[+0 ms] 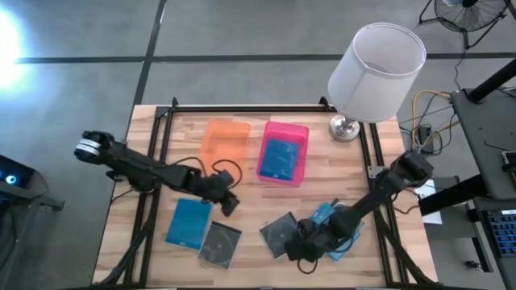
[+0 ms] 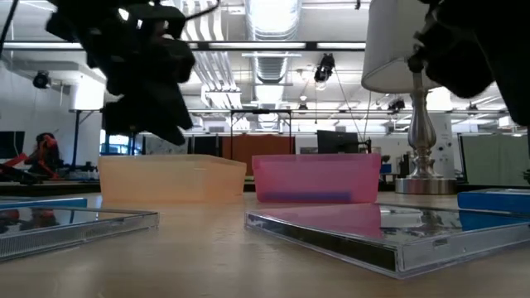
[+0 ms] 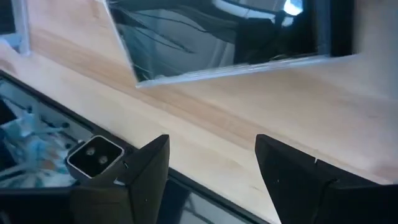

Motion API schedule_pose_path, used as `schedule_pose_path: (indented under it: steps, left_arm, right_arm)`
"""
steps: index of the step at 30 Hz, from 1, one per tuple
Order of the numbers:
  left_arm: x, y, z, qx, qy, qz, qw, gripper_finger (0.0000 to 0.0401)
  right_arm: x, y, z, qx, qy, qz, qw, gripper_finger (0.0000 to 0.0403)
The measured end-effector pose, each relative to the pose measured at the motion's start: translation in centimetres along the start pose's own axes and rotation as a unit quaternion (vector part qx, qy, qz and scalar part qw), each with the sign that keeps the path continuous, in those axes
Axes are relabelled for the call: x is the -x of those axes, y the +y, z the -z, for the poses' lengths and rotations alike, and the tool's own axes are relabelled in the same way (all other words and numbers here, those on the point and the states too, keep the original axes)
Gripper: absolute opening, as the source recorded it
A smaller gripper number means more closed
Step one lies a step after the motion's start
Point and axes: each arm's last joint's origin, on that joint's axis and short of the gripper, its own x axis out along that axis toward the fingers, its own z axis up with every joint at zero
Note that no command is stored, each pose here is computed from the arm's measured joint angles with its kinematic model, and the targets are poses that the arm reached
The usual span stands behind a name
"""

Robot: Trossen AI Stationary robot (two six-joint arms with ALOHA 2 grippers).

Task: Pick & place jewel cases by type
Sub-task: Put the middle black CD case into the orange bin

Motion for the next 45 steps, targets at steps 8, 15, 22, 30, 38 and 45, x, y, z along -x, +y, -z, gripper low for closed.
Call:
schedule_pose_path:
  steps: [8,15,22,30,38,45]
  left_arm:
    - [-4.4,-3.1,0.5,-0.03,0.12,0.03,0.992,0.0117]
    - [-7.8,-6.4,0.5,-0.007,0.166,0.058,0.984,0.0117]
    - [-11.5,-8.6,1.4,0.001,0.207,0.06,0.976,0.0117]
    - [-13.4,-10.4,1.7,0.014,0.199,0.056,0.978,0.0117]
    - [-13.5,-10.1,1.9,0.02,0.197,0.033,0.98,0.0117]
    - [-13.7,-10.1,2.2,0.018,0.201,0.028,0.979,0.0117]
  right_arm:
    - [-2.3,0.0,-0.2,-0.019,-0.04,0.01,0.999,0.023]
    - [0.0,-1.0,0.3,0.016,-0.067,0.083,0.994,0.023]
    - [0.0,-2.2,-0.7,0.06,-0.068,0.093,0.992,0.023]
    - [-0.8,-3.6,-2.3,0.071,-0.117,0.105,0.985,0.023]
    - [-1.7,-3.0,-3.7,0.123,-0.103,0.039,0.986,0.0231]
    - [-1.8,-2.7,-4.3,0.167,-0.092,0.031,0.981,0.0231]
